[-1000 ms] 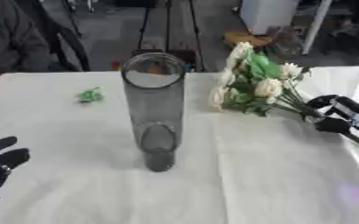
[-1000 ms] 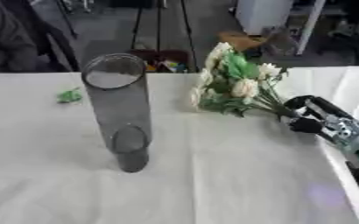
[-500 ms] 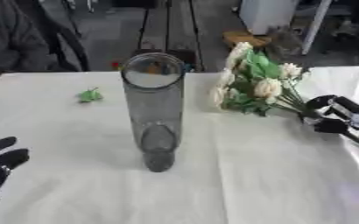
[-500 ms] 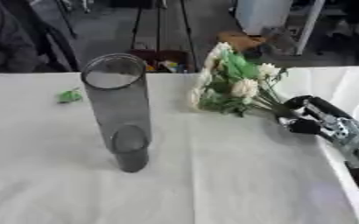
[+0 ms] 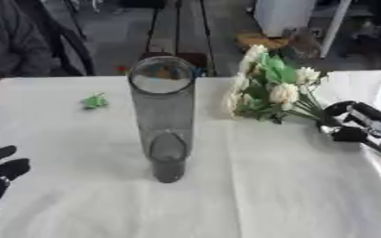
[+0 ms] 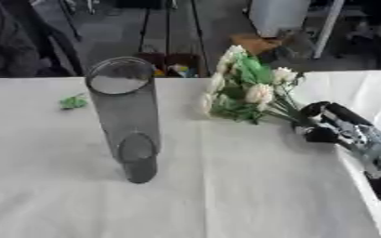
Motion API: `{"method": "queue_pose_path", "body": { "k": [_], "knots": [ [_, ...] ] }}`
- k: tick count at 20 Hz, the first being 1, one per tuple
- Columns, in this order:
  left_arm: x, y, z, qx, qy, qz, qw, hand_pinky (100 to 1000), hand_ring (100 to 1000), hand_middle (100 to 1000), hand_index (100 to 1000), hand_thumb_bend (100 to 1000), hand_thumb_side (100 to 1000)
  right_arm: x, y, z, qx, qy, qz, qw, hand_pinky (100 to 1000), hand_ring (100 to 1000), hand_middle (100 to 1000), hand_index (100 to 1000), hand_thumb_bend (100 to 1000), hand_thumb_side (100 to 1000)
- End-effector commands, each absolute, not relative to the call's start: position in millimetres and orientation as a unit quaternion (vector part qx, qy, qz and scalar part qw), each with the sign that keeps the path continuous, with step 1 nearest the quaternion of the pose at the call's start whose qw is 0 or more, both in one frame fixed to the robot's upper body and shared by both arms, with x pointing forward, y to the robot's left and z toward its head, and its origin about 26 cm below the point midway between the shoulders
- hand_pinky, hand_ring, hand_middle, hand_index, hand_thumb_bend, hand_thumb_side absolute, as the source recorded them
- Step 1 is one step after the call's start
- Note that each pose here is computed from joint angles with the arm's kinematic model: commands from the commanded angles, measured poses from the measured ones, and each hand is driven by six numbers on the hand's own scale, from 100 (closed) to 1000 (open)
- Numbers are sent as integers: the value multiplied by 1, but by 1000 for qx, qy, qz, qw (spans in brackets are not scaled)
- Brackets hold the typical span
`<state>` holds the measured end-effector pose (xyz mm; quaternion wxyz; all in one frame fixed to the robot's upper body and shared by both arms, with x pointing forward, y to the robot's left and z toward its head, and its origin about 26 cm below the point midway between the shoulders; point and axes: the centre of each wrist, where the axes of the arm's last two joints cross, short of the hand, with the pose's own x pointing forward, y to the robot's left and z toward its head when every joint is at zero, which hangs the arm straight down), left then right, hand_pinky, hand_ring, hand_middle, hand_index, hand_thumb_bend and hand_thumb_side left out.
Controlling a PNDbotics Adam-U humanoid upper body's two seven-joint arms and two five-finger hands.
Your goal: Arrange flowers into the vase.
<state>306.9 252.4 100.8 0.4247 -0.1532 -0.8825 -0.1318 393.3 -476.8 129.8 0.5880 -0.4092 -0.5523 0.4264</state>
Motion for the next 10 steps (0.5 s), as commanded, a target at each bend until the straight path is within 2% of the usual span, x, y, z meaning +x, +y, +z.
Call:
{"method": "queue_pose_path", "body": {
  "k": [1,10],
  "knots": [
    [307,251,109,-157,-887,-137,412,857,792,815,842,884,622,393,-481,138,-423,-547,428,582,739,825,717,813,248,519],
    [308,251,109,-157,-888,-137,411,857,793,815,842,883,622,393,-480,136,-433,-538,432,580,697,781,670,790,170,457]
  ]
}}
